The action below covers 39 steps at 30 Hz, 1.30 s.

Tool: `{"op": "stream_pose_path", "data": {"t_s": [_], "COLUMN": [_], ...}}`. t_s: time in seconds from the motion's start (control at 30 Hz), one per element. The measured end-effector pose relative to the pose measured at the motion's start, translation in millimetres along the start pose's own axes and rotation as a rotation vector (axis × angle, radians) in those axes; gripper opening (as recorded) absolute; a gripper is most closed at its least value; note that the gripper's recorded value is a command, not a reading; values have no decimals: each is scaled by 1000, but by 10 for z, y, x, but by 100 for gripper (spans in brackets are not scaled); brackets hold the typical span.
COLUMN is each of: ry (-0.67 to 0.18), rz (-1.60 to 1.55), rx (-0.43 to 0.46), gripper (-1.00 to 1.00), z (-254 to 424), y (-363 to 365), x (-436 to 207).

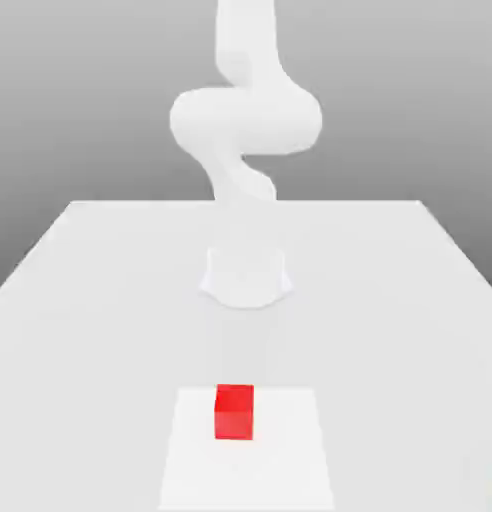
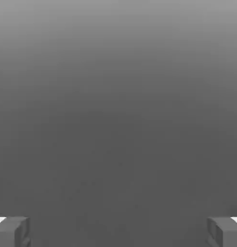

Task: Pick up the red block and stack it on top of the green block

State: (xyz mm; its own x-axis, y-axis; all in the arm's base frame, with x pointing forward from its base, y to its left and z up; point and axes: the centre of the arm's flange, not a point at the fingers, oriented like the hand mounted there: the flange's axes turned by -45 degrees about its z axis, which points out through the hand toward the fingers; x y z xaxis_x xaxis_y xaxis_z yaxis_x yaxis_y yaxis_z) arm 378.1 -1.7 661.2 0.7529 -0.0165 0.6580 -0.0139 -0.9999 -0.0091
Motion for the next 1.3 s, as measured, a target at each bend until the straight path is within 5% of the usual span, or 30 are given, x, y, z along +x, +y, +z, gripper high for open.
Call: {"op": "stream_pose_path", "data": {"t_s": [0.33, 0.6, 0.83, 0.87, 1.3], "ry": [-377, -682, -718, -718, -718], "rz": [10, 21, 22, 22, 22], "rx": [-13, -18, -18, -18, -18], "gripper": [0, 0, 0, -100, -100], "z": [2279, 3306, 3809, 3853, 3471], "y": [98, 171, 179, 180, 175], "x": [-1175, -2788, -3365, -3412, -3071]}}
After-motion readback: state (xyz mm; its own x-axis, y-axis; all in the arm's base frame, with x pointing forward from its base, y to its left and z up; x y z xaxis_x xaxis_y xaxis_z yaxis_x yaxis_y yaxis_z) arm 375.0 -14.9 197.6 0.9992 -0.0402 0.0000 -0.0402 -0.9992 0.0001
